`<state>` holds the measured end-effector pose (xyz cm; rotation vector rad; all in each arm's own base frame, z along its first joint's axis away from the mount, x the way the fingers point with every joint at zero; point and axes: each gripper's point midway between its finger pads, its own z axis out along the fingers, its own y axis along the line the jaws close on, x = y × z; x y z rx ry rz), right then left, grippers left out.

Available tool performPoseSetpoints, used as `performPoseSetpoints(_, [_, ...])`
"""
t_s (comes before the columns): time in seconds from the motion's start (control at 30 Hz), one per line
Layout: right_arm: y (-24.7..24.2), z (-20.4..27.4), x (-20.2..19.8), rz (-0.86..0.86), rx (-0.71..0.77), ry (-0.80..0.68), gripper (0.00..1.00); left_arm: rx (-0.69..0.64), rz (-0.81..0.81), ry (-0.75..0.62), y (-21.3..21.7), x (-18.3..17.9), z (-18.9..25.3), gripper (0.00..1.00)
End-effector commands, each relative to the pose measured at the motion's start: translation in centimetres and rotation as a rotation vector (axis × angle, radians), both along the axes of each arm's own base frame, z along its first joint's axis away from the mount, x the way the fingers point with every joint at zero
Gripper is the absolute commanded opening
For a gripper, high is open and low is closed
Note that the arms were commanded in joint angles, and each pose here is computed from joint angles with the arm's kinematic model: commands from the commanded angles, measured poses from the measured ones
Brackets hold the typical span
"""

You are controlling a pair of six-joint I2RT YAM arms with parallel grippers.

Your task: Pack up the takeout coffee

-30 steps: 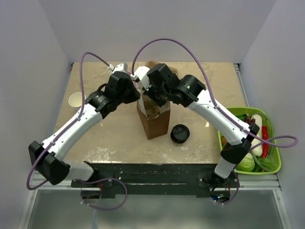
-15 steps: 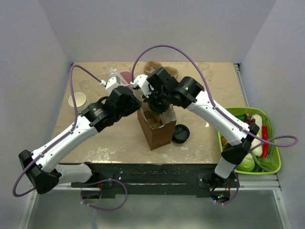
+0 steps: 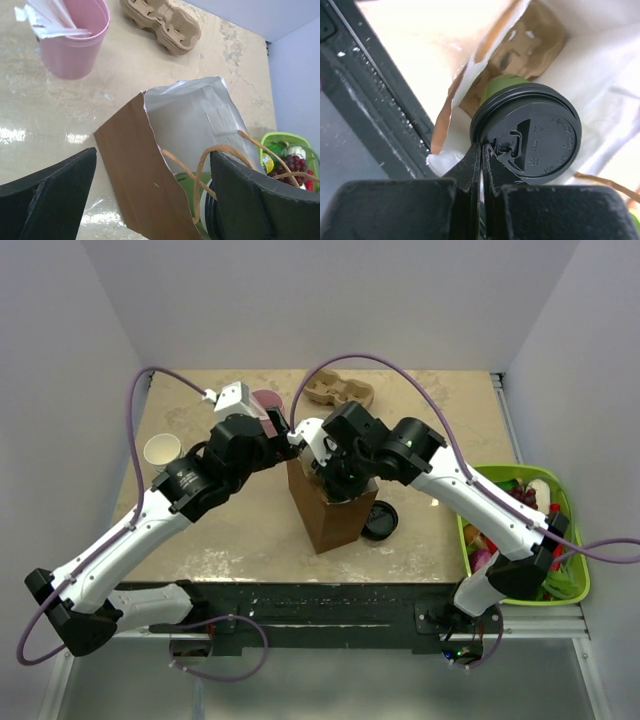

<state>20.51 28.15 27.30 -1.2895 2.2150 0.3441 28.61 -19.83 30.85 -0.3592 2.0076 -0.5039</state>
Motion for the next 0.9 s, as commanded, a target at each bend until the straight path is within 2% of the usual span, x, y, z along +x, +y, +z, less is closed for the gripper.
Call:
performPoseSetpoints(0.0, [0.2,-0.2,-1.1,0.016,0.028,0.037,0.00,0.076,-0.122,-0.136,0.0,3.1,3.9,1.00])
performPoseSetpoints(0.07, [0.1,-0.3,-1.3,0.015,0.034,0.041,0.00,0.073,-0.243,-0.137,-1.0,4.1,3.8,1.00])
performPoseSetpoints(0.13, [0.4,0.0,-1.2,0.020,0.054,0.034,0.00,0.133,-0.316,-0.188,-0.4,5.2,4.6,0.99])
performPoseSetpoints(0.17, [0.3,-0.1,-1.3,0.020,0.053,0.035,0.00,0.127,-0.467,-0.220,-2.3,4.2,4.9,1.00])
performPoseSetpoints(0.23, [0.4,-0.2,-1.1,0.015,0.054,0.029,0.00,0.184,-0.671,-0.336,-4.2,2.9,5.4,1.00])
performPoseSetpoints(0.27, [0.3,-0.2,-1.1,0.013,0.053,0.027,0.00,0.157,-0.834,-0.372,-5.7,0.5,5.2,1.00])
performPoseSetpoints(0.3, [0.3,-0.1,-1.0,0.010,0.056,0.021,0.00,0.171,-0.877,-0.415,-5.9,-0.1,5.5,1.00])
performPoseSetpoints(0.4, [0.2,0.5,-0.3,-0.028,0.066,-0.015,0.00,0.173,-0.793,-0.409,-4.5,-0.4,4.9,1.00])
performPoseSetpoints(0.43, [0.2,0.6,-0.1,-0.041,0.069,-0.019,0.00,0.177,-0.714,-0.388,-3.4,0.0,4.8,1.00])
performPoseSetpoints(0.6, [0.0,1.1,0.5,-0.071,0.070,-0.046,0.00,0.105,-0.413,-0.102,0.5,0.0,1.1,1.00])
performPoseSetpoints(0.63, [0.0,1.2,0.5,-0.070,0.072,-0.051,0.00,0.114,-0.366,-0.094,1.4,0.0,1.0,1.00])
performPoseSetpoints(0.73, [-0.4,1.6,0.4,-0.067,0.073,-0.062,0.00,0.124,-0.287,-0.121,2.9,0.0,2.8,1.00])
performPoseSetpoints(0.83, [-1.0,1.6,-0.1,-0.065,0.073,-0.060,0.00,0.124,-0.313,-0.249,2.4,0.5,7.9,1.00])
performPoseSetpoints(0.87, [-1.2,1.2,-0.3,-0.060,0.071,-0.056,0.00,0.120,-0.306,-0.318,2.5,0.9,10.8,1.00])
